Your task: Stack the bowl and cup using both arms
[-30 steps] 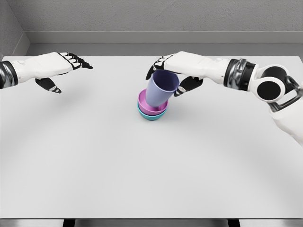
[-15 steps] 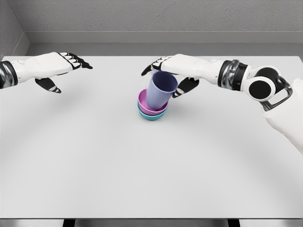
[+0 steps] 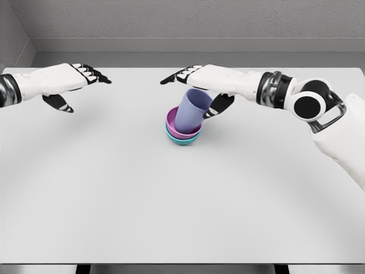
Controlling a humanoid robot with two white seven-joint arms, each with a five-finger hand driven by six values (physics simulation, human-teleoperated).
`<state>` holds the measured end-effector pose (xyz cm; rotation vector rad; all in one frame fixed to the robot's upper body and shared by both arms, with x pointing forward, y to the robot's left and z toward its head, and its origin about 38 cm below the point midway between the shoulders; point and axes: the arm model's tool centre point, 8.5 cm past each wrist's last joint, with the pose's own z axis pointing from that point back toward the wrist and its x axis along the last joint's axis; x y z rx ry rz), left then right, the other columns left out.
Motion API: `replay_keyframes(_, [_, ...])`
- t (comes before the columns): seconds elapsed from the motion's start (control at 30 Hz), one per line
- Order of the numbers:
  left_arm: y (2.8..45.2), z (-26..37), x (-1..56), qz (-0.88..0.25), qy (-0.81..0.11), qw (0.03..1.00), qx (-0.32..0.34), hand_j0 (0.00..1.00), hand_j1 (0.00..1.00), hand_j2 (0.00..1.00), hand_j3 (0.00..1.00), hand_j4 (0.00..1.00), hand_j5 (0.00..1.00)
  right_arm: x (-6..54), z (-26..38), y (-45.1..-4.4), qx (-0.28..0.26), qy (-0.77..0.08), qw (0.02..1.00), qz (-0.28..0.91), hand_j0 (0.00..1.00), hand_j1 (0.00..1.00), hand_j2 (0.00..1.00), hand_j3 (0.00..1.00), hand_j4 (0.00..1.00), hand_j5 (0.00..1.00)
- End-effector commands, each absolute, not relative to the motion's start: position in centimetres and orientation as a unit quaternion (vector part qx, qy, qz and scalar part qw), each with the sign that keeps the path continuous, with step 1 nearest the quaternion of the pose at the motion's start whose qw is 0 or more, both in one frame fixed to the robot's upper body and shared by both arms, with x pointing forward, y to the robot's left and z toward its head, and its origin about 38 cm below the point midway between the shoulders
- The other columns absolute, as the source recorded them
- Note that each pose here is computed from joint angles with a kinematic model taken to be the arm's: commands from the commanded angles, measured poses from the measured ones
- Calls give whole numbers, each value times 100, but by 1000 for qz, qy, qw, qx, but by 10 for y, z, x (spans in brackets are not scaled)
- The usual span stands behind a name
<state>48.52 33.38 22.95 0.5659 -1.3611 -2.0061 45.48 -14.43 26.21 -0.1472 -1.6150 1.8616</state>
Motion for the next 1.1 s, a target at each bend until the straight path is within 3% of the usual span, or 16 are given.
replay_keyframes(0.0, [334,231,486,-761,-520,322,216,100,100,100,100,100,100,454,262,-143,-54,-619,330,711,100,100,100,100,100,100])
replay_keyframes(0.3, [335,230,485,-761,-520,323,215,100,100,100,100,100,100,443,292,-152,-76,-632,292,714,100,100,100,100,100,100])
replay_keyframes(0.37, [336,231,485,-761,-520,323,216,100,100,100,100,100,100,426,329,-202,-131,-648,275,698,100,100,100,100,100,100])
replay_keyframes(0.5, [336,231,485,-760,-521,323,216,100,100,100,100,100,100,405,326,-279,-165,-654,269,687,100,100,100,100,100,100])
replay_keyframes(0.57, [336,231,485,-760,-521,323,216,100,100,100,100,100,100,395,317,-297,-167,-653,264,690,100,100,100,100,100,100])
replay_keyframes(1.07, [342,236,486,-755,-524,326,223,100,100,100,100,100,100,385,296,-311,-159,-649,281,689,100,100,100,100,100,100])
